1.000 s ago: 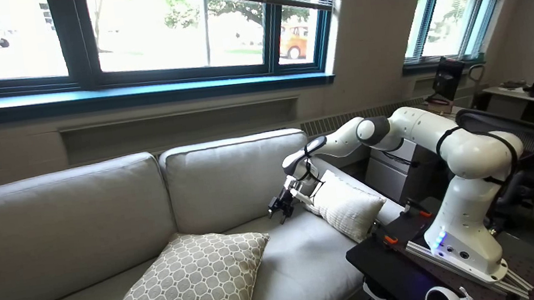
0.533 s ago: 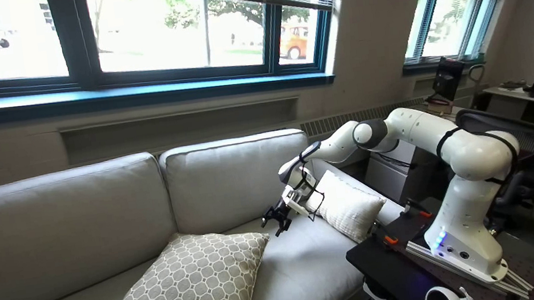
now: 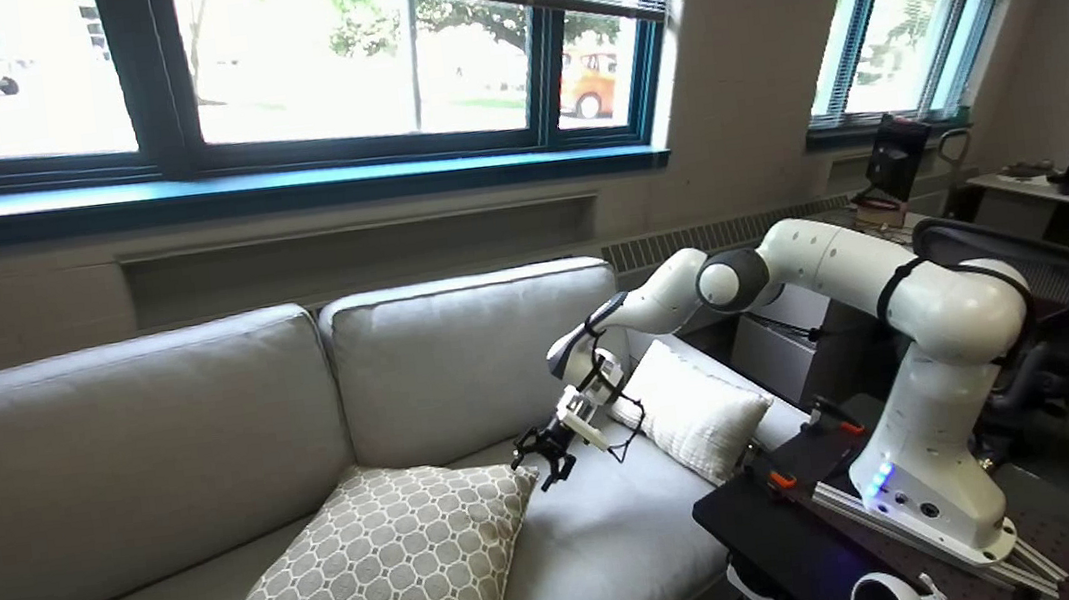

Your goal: Put the two pillows on the right end of the chair

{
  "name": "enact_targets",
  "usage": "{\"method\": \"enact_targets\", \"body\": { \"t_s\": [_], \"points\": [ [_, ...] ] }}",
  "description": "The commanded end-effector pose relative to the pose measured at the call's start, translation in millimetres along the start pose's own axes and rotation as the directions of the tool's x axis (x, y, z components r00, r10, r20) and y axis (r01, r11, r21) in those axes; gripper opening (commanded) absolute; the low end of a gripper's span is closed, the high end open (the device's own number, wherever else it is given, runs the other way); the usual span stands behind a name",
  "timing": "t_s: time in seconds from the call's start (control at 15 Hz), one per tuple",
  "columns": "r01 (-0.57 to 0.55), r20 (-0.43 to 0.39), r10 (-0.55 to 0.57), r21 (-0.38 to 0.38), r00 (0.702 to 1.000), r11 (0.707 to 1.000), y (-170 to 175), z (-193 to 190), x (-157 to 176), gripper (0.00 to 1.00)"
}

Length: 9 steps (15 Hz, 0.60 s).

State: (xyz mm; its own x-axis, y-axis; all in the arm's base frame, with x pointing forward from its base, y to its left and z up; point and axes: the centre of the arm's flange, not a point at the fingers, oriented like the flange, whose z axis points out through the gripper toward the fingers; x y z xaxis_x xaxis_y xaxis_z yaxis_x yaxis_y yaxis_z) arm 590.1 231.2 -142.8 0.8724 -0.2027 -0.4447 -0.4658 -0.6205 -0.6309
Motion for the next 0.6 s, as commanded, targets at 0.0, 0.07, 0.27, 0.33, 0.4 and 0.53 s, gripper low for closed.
{"method": "enact_targets", "body": {
  "t_s": [0.0,0.07,0.27,0.33,0.4,0.53],
  "points": [
    [-0.048,-0.005,0.049,0.128,0.999,0.991,0.8,29.0,69.4,1.0],
    [-0.067,-0.007,0.069,0.163,0.998,0.984,2.4,24.5,71.6,1.0],
    [-0.088,-0.031,0.096,0.201,0.995,0.976,15.6,7.1,80.1,1.0],
    [-0.09,-0.039,0.1,0.205,0.994,0.975,20.9,1.5,83.6,1.0],
    [-0.09,-0.046,0.101,0.198,0.994,0.976,28.0,-4.8,87.1,1.0],
    [-0.092,-0.046,0.102,0.191,0.994,0.977,39.2,-14.5,92.4,1.0]
  ]
}}
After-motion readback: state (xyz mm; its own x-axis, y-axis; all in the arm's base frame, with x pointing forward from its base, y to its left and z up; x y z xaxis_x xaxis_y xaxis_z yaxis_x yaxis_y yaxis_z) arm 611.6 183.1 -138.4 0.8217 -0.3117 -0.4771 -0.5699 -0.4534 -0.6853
